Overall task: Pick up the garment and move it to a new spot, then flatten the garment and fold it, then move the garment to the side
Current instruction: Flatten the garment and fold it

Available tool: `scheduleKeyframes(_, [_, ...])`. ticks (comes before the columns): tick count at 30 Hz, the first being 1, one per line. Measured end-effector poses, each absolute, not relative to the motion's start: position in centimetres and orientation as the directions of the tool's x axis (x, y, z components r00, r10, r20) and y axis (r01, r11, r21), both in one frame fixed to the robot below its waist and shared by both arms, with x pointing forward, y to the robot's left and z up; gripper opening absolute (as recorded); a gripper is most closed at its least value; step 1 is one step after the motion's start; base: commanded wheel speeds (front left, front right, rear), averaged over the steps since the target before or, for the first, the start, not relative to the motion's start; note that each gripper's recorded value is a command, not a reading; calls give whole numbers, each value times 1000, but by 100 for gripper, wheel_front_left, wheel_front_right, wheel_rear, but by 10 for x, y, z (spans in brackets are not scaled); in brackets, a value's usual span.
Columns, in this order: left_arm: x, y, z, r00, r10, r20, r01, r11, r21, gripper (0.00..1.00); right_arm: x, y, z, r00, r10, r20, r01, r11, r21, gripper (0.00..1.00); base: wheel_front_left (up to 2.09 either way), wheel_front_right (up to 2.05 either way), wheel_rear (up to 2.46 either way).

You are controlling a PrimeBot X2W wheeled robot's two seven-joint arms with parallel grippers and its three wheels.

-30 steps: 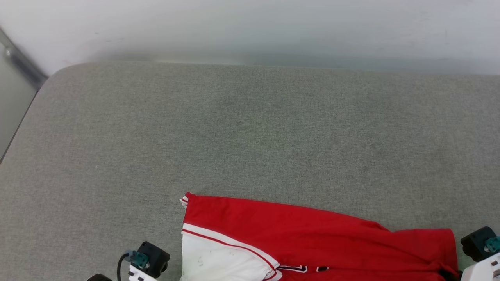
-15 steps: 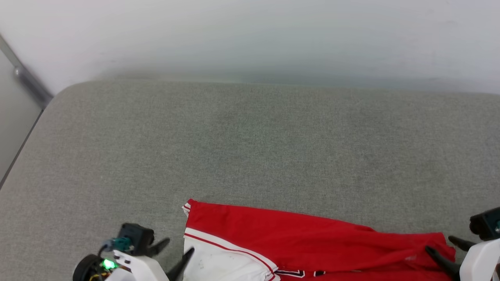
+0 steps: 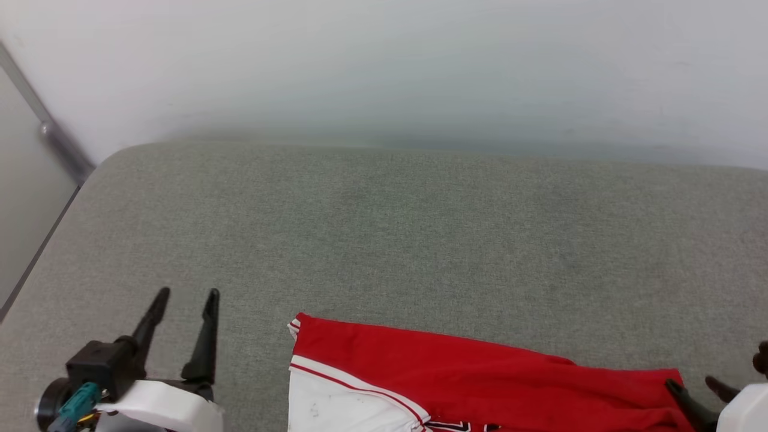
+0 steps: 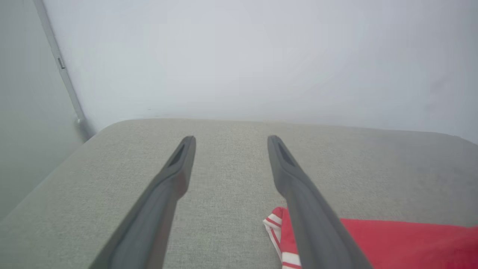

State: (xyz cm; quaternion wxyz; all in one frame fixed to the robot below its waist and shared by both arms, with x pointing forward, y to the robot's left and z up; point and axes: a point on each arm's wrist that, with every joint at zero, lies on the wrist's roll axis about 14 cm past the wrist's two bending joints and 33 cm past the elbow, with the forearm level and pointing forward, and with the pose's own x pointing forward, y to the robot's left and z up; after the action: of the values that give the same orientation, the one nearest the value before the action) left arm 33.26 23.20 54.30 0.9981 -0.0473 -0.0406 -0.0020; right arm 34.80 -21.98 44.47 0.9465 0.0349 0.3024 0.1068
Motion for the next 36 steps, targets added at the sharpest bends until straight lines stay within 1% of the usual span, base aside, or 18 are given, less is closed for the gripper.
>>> scheduleKeyframes(3, [331,245,567,980,85,179,-73,994,-76,100,338,-224,434,775,186,-604,-118,981,151,100,0,0,0])
scheduleKeyframes(5, [326,247,575,969,110,220,-98,993,-61,100,331,-225,426,759,168,-629,-81,983,164,100,0,0,0])
scheduleKeyframes(7, [318,249,571,967,122,223,-120,993,-22,100,325,-227,420,743,147,-653,-46,984,170,100,0,0,0])
scheduleKeyframes(9, [313,249,567,966,135,221,-131,991,-33,100,322,-230,415,735,124,-667,-9,985,173,100,0,0,0])
scheduleKeyframes(11, [309,247,563,969,124,215,-124,992,-10,100,319,-232,409,722,111,-683,30,981,191,100,0,0,0])
scheduleKeyframes(18, [307,247,555,973,115,202,-118,993,5,100,315,-234,388,672,85,-736,107,972,210,100,0,0,0])
scheduleKeyframes(29, [313,251,549,975,118,190,-123,992,16,100,315,-226,354,574,105,-812,141,964,225,100,0,0,0])
scheduleKeyframes(33, [312,251,544,976,123,179,-127,992,12,100,316,-218,347,555,123,-822,123,966,228,100,0,0,0])
scheduleKeyframes(36, [312,251,541,977,126,171,-129,992,6,100,320,-206,347,557,155,-816,103,962,253,100,0,0,0])
